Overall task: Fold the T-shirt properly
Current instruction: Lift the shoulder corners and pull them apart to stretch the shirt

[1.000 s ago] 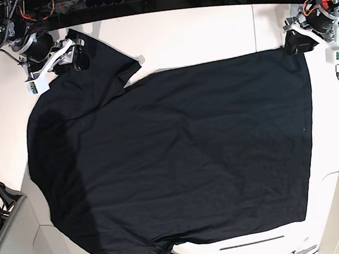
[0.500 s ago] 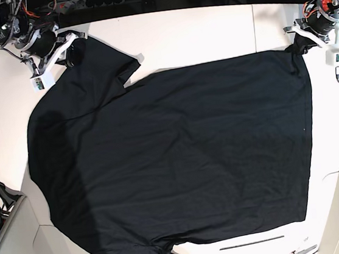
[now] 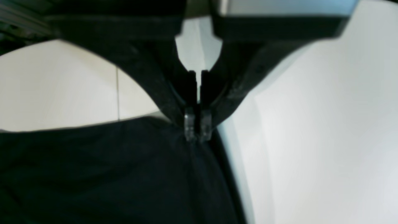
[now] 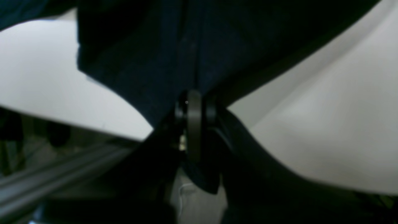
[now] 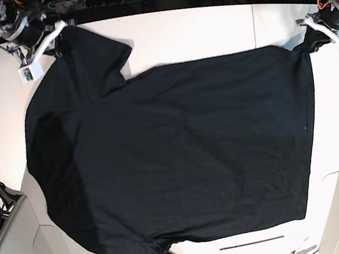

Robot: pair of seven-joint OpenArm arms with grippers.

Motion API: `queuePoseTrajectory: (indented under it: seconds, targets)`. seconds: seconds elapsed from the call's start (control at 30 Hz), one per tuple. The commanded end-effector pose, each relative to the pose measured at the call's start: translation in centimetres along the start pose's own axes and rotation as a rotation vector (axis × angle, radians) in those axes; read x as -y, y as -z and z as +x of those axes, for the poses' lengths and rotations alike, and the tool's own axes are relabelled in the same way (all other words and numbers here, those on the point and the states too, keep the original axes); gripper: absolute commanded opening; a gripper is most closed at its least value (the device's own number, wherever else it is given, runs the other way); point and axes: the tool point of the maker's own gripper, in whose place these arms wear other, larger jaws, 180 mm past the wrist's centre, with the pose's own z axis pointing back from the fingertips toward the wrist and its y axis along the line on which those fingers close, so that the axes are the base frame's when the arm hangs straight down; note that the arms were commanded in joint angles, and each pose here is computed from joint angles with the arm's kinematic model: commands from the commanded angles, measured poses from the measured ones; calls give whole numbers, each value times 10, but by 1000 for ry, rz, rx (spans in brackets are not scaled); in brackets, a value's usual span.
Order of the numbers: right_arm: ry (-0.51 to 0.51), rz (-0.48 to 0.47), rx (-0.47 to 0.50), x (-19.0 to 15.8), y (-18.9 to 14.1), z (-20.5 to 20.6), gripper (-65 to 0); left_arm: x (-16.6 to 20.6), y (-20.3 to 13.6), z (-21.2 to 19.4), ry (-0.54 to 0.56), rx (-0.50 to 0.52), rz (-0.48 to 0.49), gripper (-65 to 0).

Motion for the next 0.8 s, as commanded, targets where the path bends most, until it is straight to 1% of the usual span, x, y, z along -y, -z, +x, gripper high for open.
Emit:
queuePoseTrajectory:
  seconds: [0.0, 0.07, 0.13, 0.23, 0.33, 0.53, 0.63, 0.77]
  targets:
    - [-12, -6, 20, 1, -8, 4, -650, -3, -9, 13, 32, 34, 9, -650]
    - [-12, -23, 17, 4, -15, 0, -650, -6, -19, 17, 50, 42, 27, -650]
    - [-4, -25, 24, 5, -23, -1, -650, -1, -25, 16, 76, 39, 7, -650]
    - [-12, 8, 33, 2, -35, -2, -650, 5, -30, 11, 75, 29, -18, -650]
    - [-22, -3, 60, 7, -48, 4, -650, 4, -31, 14, 74, 37, -14, -650]
    - [-26, -47, 193, 29, -73, 36, -650, -2, -36, 37, 64, 132, 1, -650]
    - [-35, -81, 269, 40, -78, 61, -650, 0, -32, 53, 72, 180, -4, -650]
    - [-63, -80, 374, 40, -79, 98, -650, 0, -27, 85, 93, 288, 3, -650]
